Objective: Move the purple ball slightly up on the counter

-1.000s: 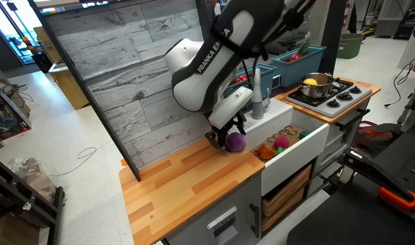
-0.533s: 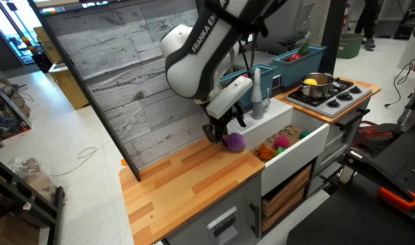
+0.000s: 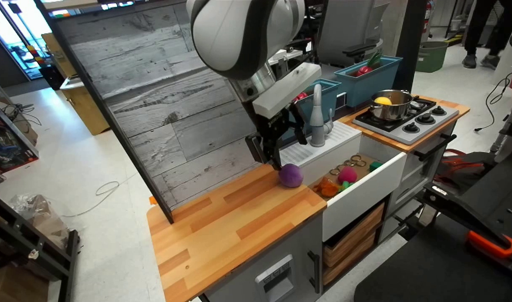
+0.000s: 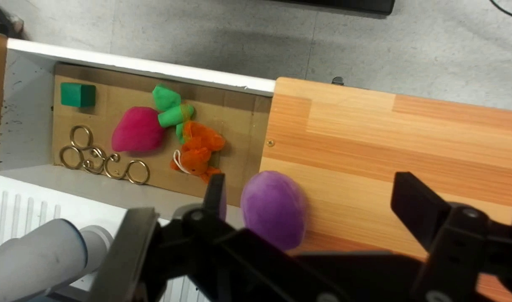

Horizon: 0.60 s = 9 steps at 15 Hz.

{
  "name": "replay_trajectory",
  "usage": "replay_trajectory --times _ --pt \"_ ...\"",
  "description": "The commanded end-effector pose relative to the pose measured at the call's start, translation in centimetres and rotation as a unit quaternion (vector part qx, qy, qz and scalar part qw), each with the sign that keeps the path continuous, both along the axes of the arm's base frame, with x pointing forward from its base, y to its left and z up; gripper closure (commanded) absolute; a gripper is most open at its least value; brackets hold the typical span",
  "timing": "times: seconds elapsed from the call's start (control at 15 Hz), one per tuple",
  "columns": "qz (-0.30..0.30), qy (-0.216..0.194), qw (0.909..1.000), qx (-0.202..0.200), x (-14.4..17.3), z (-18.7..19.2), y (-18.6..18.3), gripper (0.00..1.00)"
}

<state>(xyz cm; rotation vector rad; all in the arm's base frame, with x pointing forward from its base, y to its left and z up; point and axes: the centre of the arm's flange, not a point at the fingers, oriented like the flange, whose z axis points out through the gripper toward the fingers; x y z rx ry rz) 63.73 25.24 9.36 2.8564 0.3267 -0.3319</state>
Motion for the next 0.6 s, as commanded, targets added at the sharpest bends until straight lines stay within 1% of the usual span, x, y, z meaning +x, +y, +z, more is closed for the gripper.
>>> replay_trajectory --times 0.0,0.07,0.13,0.2,0.27,0.33,0.53 --pt "-0.006 -0.032 0.9987 0.039 -6.2 5.1 -1.8 0.0" --pt "-0.004 -0.051 0.9975 0.049 -6.8 6.0 -1.6 0.0" --pt "-0.002 -0.058 0.9964 0.061 -7.3 7.0 -1.6 0.0" --pt "0.002 -0.042 0.996 0.078 -7.9 7.8 -1.6 0.0" --pt "-0.003 -0.01 0.9968 0.079 -8.6 8.3 -1.9 0.0" --pt "-0.002 -0.037 0.9977 0.057 -3.8 5.6 0.5 0.0" --pt "-0.002 -0.02 0.9977 0.064 -6.1 7.0 -0.2 0.0"
